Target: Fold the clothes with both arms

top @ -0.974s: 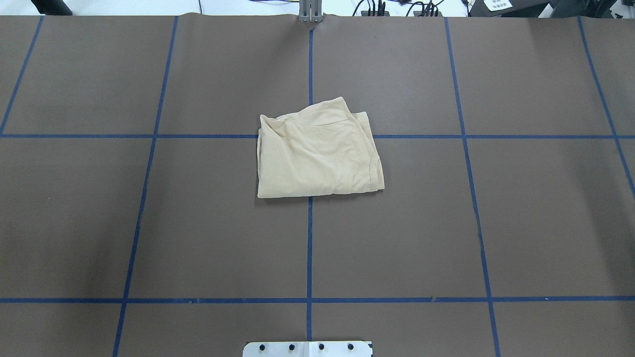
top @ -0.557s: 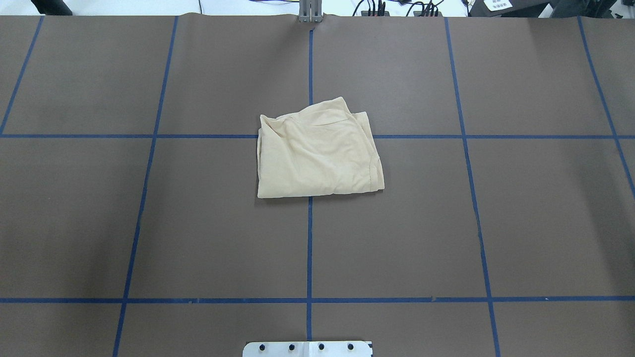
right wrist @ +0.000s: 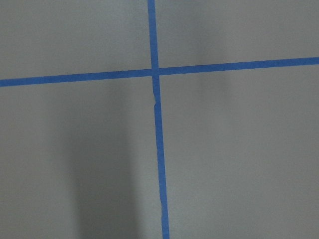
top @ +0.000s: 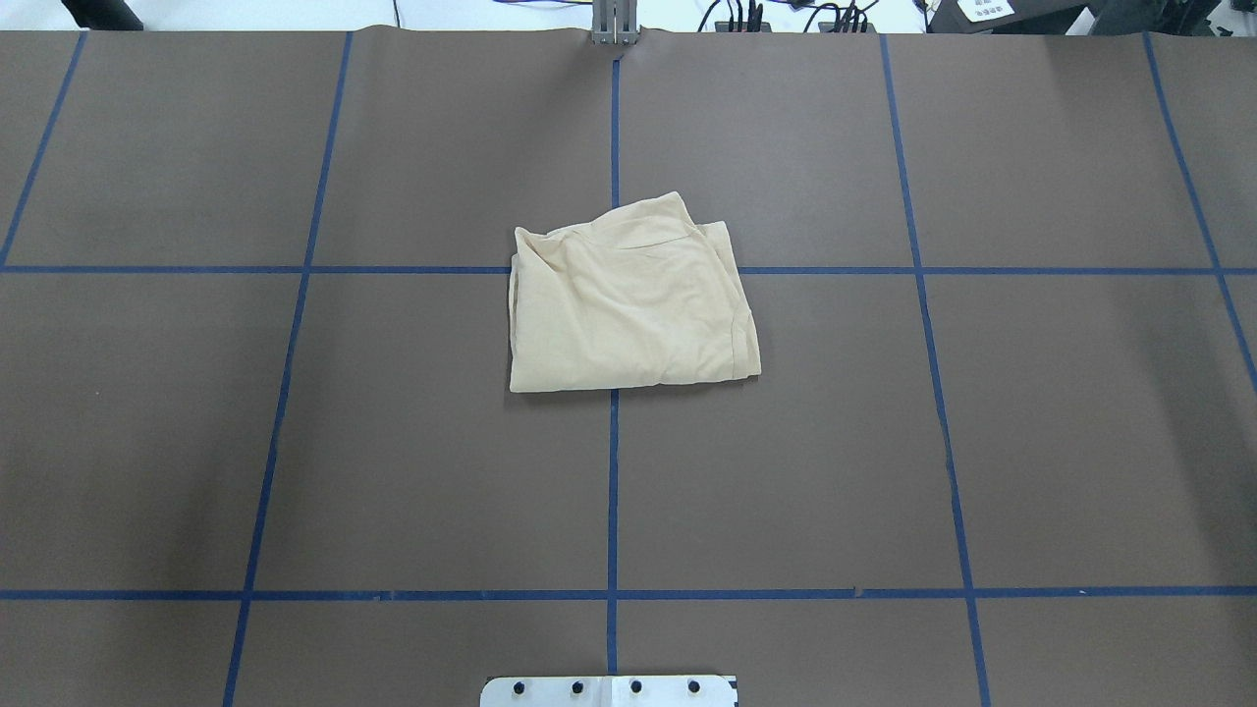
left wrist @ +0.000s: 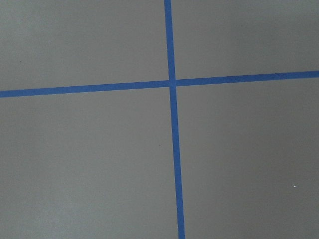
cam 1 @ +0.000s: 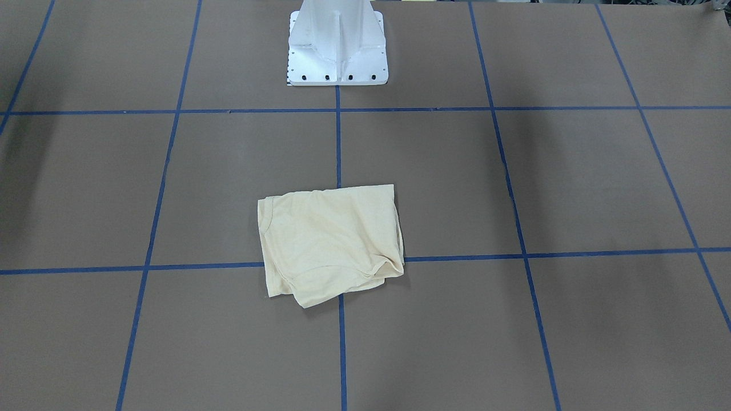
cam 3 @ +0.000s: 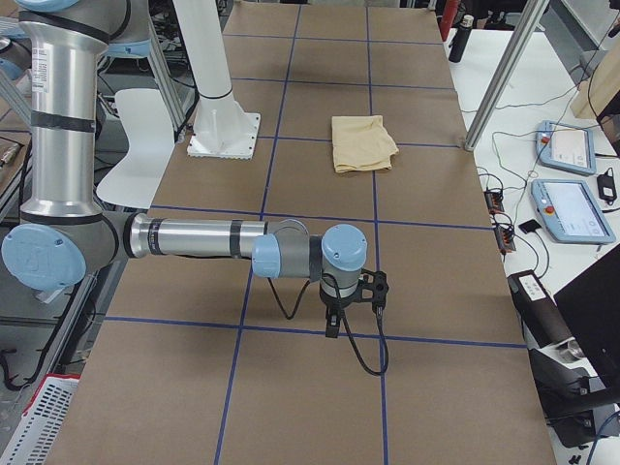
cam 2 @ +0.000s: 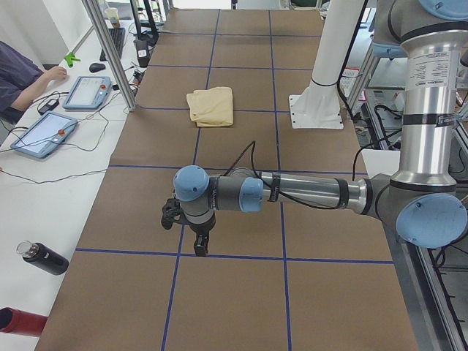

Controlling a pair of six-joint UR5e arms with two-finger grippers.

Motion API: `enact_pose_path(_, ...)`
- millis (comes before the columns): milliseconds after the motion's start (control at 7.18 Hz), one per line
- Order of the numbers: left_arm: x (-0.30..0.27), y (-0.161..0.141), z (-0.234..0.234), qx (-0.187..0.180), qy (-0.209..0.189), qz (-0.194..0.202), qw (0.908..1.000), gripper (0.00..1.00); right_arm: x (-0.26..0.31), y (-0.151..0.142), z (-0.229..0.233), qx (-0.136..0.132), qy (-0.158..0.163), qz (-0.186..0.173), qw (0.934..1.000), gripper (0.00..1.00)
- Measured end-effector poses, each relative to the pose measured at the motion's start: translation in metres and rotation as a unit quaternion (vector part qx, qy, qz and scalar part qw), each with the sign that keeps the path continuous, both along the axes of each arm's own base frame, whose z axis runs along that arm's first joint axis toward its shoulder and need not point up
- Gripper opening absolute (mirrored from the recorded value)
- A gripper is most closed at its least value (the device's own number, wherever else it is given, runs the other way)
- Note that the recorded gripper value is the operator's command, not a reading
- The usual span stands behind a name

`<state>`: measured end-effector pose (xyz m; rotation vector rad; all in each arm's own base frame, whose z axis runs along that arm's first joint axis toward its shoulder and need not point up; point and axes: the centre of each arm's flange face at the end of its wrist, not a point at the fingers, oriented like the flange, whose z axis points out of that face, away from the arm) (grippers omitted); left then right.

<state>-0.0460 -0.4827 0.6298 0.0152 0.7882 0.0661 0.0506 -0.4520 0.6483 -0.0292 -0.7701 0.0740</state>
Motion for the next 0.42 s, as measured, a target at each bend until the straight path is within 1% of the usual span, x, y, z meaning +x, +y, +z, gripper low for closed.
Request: enact_pose_path(418, 0.0, 0.0, 0.0009, -0.001, 0.0, 0.0, 1.0, 0.99, 0.0, -0.0008, -0.0012, 0.001, 0.0, 0.0, 1.0, 1.0)
